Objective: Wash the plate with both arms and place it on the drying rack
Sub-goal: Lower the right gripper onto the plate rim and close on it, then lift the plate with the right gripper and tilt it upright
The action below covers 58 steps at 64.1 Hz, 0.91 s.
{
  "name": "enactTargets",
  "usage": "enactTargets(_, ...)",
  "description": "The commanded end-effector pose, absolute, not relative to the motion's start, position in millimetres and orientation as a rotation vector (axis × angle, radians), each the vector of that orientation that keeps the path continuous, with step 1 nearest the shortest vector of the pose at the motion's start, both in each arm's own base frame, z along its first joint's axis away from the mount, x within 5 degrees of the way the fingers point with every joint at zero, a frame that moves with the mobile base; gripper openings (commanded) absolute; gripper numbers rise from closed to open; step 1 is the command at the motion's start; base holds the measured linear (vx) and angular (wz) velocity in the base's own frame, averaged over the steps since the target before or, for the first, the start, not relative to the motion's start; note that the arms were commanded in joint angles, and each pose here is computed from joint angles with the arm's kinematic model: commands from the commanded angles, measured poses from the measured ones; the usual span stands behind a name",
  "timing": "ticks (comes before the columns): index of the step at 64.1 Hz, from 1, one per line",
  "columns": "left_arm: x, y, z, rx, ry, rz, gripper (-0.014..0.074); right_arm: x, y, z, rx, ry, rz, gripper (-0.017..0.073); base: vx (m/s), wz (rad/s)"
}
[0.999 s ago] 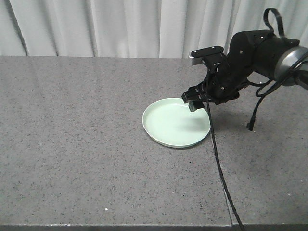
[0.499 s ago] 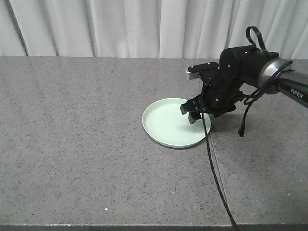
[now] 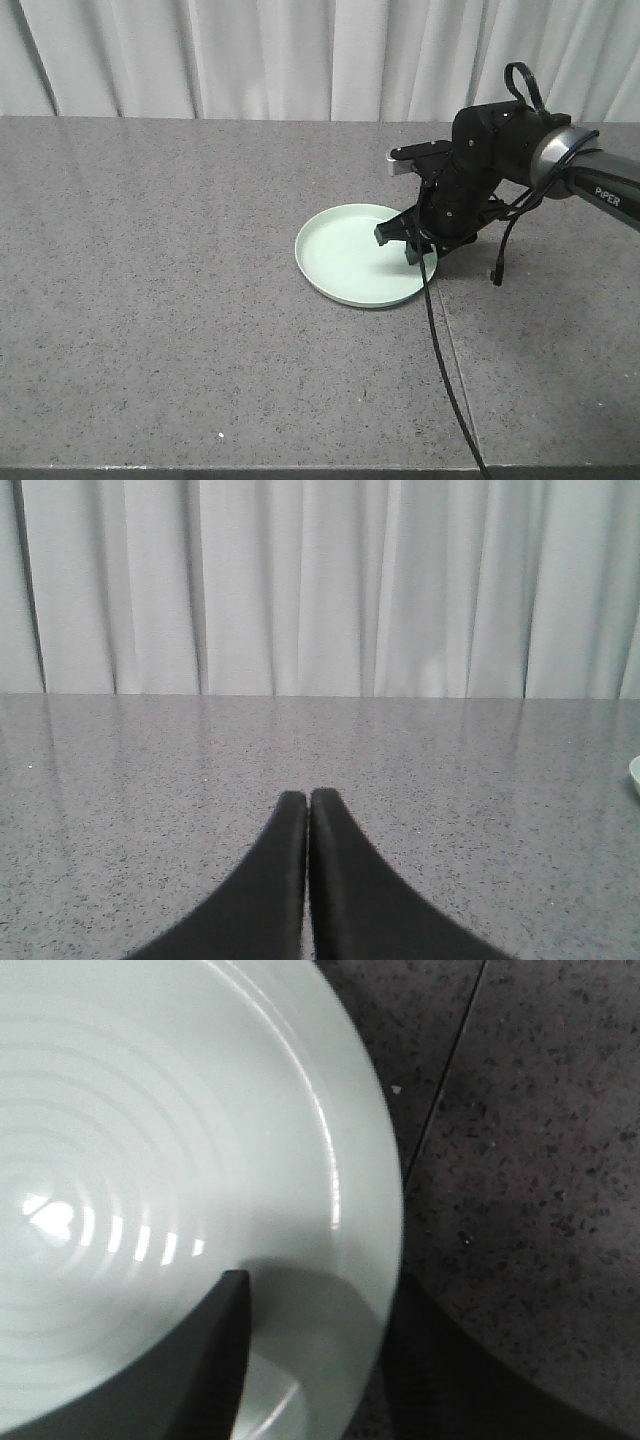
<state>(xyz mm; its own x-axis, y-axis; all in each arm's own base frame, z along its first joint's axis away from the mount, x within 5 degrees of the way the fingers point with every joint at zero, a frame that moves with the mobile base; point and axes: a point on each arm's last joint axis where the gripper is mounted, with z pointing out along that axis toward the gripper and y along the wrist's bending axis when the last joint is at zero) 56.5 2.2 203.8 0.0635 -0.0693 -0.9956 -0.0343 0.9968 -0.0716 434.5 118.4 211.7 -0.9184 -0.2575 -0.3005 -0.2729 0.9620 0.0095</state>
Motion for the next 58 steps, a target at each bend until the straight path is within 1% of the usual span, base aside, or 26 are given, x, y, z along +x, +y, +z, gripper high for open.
enactTargets(1,55.6,1.6,204.6,-0.083,1.437,-0.042,-0.0006,433.4,115.7,241.9,-0.377,2.735,0.074,0.0099,0.0,0.0)
enactTargets(6,55.6,1.6,204.6,-0.083,1.437,-0.042,-0.0006,433.1,115.6,241.8,-0.377,2.738,0.074,-0.0013,0.0,0.0)
enactTargets(17,55.6,1.6,204.6,-0.083,1.437,-0.042,-0.0006,430.9,115.6,249.1,-0.379,2.723,0.077,-0.0009,0.0,0.0)
enactTargets(27,55.6,1.6,204.6,-0.083,1.437,-0.042,-0.0006,419.5,114.3,287.0,-0.373,2.627,0.115,-0.001,0.0,0.0)
enactTargets(38,55.6,1.6,204.6,-0.083,1.437,-0.042,-0.0006,385.5,106.3,361.3,-0.391,2.434,0.139,-0.0007,0.0,0.0)
enactTargets(46,55.6,1.6,204.6,-0.083,1.437,-0.042,-0.0006,346.5,98.0,418.7,-0.416,2.267,0.162,-0.0005,0.0,0.0)
enactTargets(53,55.6,1.6,204.6,-0.083,1.437,-0.042,-0.0006,312.0,92.2,453.9,-0.412,2.182,0.214,-0.0005,0.0,0.0)
enactTargets(58,55.6,1.6,204.6,-0.083,1.437,-0.042,-0.0006,289.2,90.0,469.8,-0.441,2.143,0.254,-0.0005,0.0,0.0)
